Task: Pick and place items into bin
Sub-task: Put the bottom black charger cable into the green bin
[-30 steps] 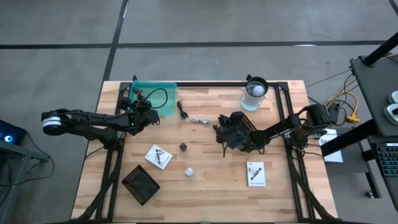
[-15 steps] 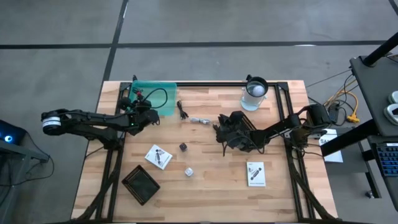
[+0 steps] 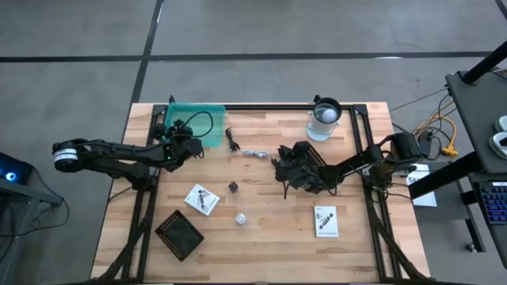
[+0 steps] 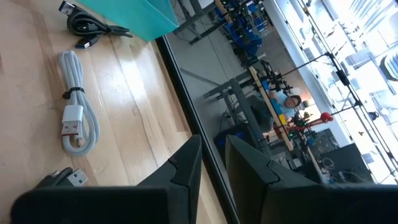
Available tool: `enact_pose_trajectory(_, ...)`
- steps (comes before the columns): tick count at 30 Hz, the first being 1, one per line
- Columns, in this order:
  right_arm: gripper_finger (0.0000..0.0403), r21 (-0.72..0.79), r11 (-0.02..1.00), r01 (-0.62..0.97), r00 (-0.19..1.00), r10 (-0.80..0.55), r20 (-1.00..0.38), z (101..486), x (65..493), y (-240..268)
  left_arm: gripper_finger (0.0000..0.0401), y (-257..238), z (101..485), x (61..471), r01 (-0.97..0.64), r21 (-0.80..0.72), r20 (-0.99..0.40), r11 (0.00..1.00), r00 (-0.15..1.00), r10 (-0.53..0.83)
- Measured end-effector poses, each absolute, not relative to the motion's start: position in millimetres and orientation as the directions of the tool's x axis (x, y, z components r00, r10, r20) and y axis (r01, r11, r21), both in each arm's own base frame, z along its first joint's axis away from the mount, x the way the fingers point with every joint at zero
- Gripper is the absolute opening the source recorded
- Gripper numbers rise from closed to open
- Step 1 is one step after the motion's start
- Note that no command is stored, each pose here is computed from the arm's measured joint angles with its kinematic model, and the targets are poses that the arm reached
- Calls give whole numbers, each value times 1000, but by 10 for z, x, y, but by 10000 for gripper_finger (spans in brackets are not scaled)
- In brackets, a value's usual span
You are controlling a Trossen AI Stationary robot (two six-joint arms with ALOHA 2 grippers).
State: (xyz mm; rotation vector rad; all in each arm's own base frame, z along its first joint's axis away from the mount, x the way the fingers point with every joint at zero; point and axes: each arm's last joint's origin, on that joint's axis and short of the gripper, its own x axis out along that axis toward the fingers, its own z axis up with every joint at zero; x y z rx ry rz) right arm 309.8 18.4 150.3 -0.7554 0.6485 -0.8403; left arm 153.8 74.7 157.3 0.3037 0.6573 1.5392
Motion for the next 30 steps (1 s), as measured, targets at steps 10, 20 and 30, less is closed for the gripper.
enact_pose_trajectory(10, 61, -795, 447, 410, 512, -834, -205, 1504, 3098, 185, 146, 765, 1640, 1596, -843, 537, -171, 26, -79, 982)
enact_pose_trajectory(20, 61, -794, 447, 411, 513, -834, -204, 1505, 3099, 185, 158, 798, 1868, 1786, -895, 396, -144, 207, 162, 976)
enact_pose_trajectory(30, 61, -792, 449, 415, 513, -834, -204, 1505, 3099, 185, 158, 799, 1870, 1787, -888, 410, -143, 207, 161, 976)
